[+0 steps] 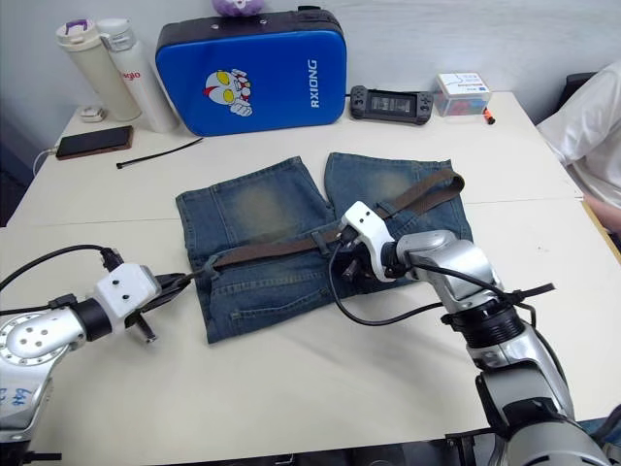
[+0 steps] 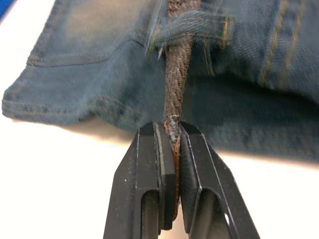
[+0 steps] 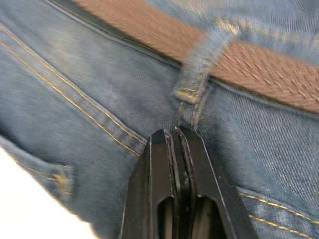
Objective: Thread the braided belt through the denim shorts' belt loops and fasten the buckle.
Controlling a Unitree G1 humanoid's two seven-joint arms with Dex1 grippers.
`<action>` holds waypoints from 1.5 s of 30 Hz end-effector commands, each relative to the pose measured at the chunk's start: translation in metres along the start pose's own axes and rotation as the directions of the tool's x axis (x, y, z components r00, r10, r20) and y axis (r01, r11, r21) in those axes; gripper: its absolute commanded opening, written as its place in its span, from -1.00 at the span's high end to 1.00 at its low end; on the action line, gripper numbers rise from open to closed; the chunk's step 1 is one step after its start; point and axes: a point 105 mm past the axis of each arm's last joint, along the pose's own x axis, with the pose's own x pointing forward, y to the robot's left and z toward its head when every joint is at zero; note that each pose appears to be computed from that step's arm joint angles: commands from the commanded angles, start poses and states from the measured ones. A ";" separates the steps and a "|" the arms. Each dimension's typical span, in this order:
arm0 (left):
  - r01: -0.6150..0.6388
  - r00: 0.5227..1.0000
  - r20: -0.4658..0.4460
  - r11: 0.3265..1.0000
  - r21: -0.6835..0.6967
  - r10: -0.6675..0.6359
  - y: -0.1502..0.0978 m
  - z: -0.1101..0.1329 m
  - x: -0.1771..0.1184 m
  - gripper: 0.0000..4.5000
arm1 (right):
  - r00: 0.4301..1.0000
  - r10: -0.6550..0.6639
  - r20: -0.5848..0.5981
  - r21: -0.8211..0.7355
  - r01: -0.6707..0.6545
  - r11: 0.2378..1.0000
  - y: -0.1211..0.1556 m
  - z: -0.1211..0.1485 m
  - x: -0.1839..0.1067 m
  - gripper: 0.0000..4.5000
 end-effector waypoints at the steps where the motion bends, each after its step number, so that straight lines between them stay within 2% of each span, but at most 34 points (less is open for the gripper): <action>1: -0.048 0.998 -0.043 0.996 0.078 0.051 0.016 -0.005 -0.020 1.00 | 0.994 -0.070 -0.089 0.025 0.072 0.997 -0.015 -0.027 0.003 0.99; 7: -0.090 0.985 -0.133 0.986 0.142 0.109 0.028 -0.030 -0.045 1.00 | 0.995 -0.054 -0.088 0.030 0.057 0.998 -0.012 -0.028 0.004 0.99; 10: -0.116 0.955 -0.249 0.975 0.188 0.161 0.041 -0.064 -0.077 1.00 | 0.996 -0.033 -0.083 0.025 0.035 0.999 -0.007 -0.026 0.004 0.99; 12: -0.137 0.947 -0.263 0.973 0.187 0.184 0.047 -0.071 -0.086 1.00 | 0.997 -0.026 -0.079 0.023 0.028 0.999 -0.005 -0.023 0.003 0.99; 17: -0.126 0.908 -0.373 0.972 0.197 0.193 0.054 -0.100 -0.116 1.00 | 0.997 -0.016 -0.076 0.005 0.016 1.000 -0.003 -0.018 0.000 0.99; 22: -0.163 0.902 -0.373 0.971 0.174 0.218 0.061 -0.106 -0.125 1.00 | 0.997 -0.003 -0.071 -0.007 0.003 1.000 -0.001 -0.013 -0.001 0.99; 27: -0.203 0.875 -0.412 0.965 0.168 0.256 0.067 -0.117 -0.138 1.00 | 0.997 0.011 -0.076 -0.022 -0.012 1.000 0.002 -0.011 -0.004 0.99; 31: -0.179 0.895 -0.389 0.974 0.139 0.220 0.058 -0.116 -0.131 1.00 | 0.997 0.018 -0.076 -0.030 -0.021 0.999 0.003 -0.008 -0.005 0.99; 39: -0.198 0.871 -0.429 0.971 0.137 0.238 0.058 -0.124 -0.142 1.00 | 0.996 0.013 -0.085 -0.036 -0.017 0.999 0.001 -0.008 -0.009 0.99; 45: -0.268 0.812 -0.505 0.956 0.123 0.293 0.064 -0.135 -0.159 1.00 | 0.995 0.004 -0.099 -0.043 -0.008 0.999 -0.002 -0.009 -0.010 0.99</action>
